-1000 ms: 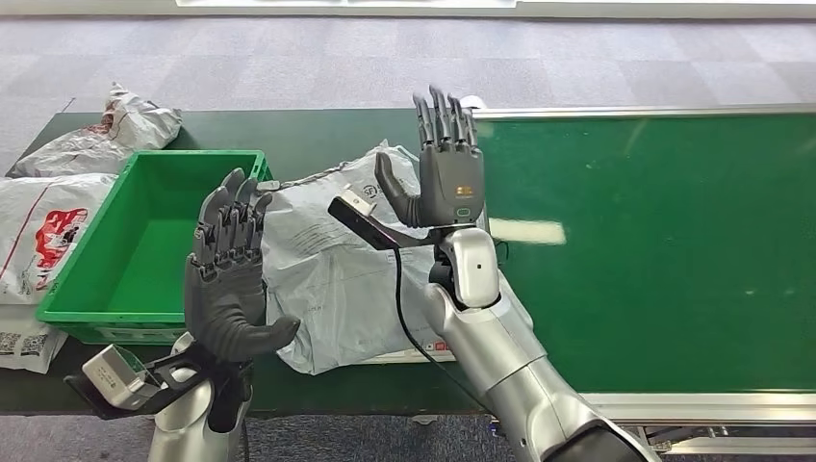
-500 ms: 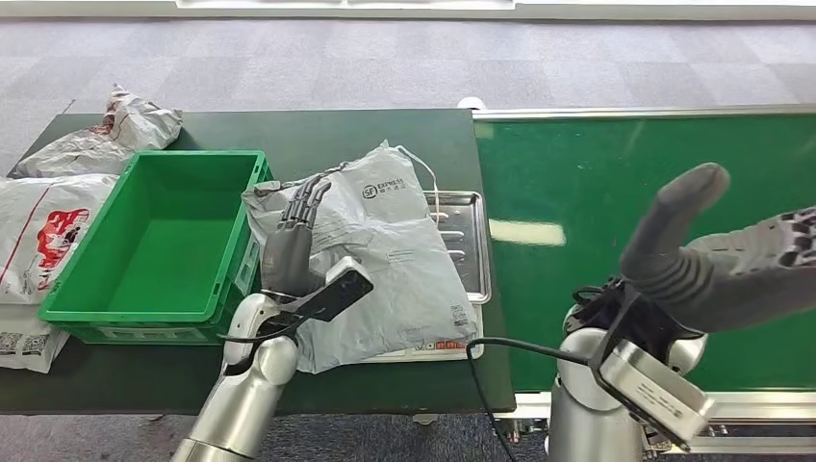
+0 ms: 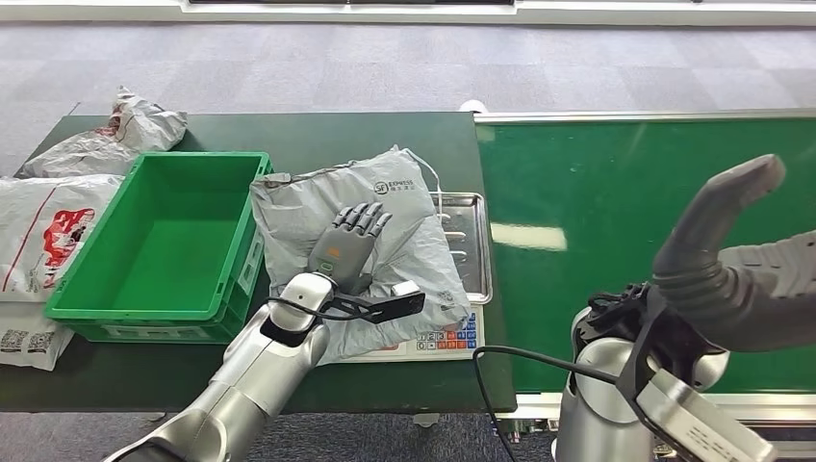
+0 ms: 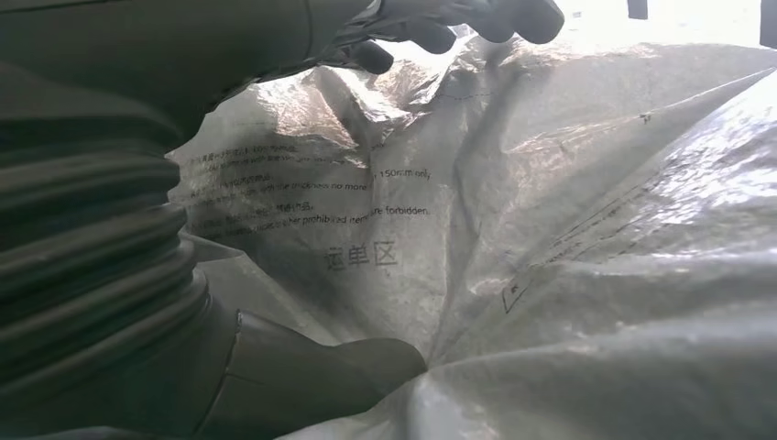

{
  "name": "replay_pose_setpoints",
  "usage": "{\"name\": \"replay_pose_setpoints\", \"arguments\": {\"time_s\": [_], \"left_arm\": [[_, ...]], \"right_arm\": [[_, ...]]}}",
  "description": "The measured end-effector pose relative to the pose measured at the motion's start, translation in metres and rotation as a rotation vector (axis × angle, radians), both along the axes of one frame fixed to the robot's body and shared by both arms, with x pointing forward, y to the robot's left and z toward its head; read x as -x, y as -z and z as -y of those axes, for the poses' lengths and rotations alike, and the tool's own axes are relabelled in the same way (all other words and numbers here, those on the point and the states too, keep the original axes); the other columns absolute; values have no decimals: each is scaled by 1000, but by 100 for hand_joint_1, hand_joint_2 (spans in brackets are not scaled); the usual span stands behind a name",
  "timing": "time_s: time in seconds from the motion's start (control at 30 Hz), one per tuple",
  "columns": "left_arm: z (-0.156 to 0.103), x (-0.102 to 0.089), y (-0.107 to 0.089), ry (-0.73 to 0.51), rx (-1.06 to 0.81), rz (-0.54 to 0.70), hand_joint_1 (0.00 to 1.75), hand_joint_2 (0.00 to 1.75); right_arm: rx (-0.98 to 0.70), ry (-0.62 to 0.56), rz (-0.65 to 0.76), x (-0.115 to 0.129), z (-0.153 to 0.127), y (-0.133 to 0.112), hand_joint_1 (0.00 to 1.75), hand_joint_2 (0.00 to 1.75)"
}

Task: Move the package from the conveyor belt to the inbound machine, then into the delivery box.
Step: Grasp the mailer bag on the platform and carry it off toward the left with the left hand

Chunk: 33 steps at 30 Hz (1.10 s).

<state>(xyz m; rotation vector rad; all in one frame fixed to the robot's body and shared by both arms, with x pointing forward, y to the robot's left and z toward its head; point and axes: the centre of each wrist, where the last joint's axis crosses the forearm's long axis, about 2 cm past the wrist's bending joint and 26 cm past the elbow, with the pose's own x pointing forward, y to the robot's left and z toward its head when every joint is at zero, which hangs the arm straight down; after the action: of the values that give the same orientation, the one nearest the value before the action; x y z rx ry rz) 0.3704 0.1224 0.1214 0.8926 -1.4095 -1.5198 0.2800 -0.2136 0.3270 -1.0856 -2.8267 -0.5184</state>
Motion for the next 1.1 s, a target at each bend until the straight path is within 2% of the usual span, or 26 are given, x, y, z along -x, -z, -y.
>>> {"name": "replay_pose_setpoints", "arguments": {"time_s": [0.13, 0.27, 0.47, 0.97, 1.03, 1.1], "left_arm": [[0, -1, 0, 5, -5, -3, 7, 175], [-1, -1, 1, 7, -8, -8, 175, 175], [-3, 2, 7, 11, 0, -28, 175, 175], [-9, 4, 7, 27, 1, -32, 175, 175], [-10, 5, 6, 24, 21, 5, 175, 175], [-12, 5, 2, 0, 76, 103, 175, 175]], "right_arm": [[0, 0, 0, 0, 0, 0, 0, 175], [0, 0, -1, 0, 0, 0, 0, 175], [14, 15, -13, 0, 0, 0, 0, 175], [17, 23, -44, -1, -1, 1, 0, 175], [18, 24, -44, -1, -1, 1, 0, 175], [21, 26, -44, -1, -1, 1, 0, 175]]}}
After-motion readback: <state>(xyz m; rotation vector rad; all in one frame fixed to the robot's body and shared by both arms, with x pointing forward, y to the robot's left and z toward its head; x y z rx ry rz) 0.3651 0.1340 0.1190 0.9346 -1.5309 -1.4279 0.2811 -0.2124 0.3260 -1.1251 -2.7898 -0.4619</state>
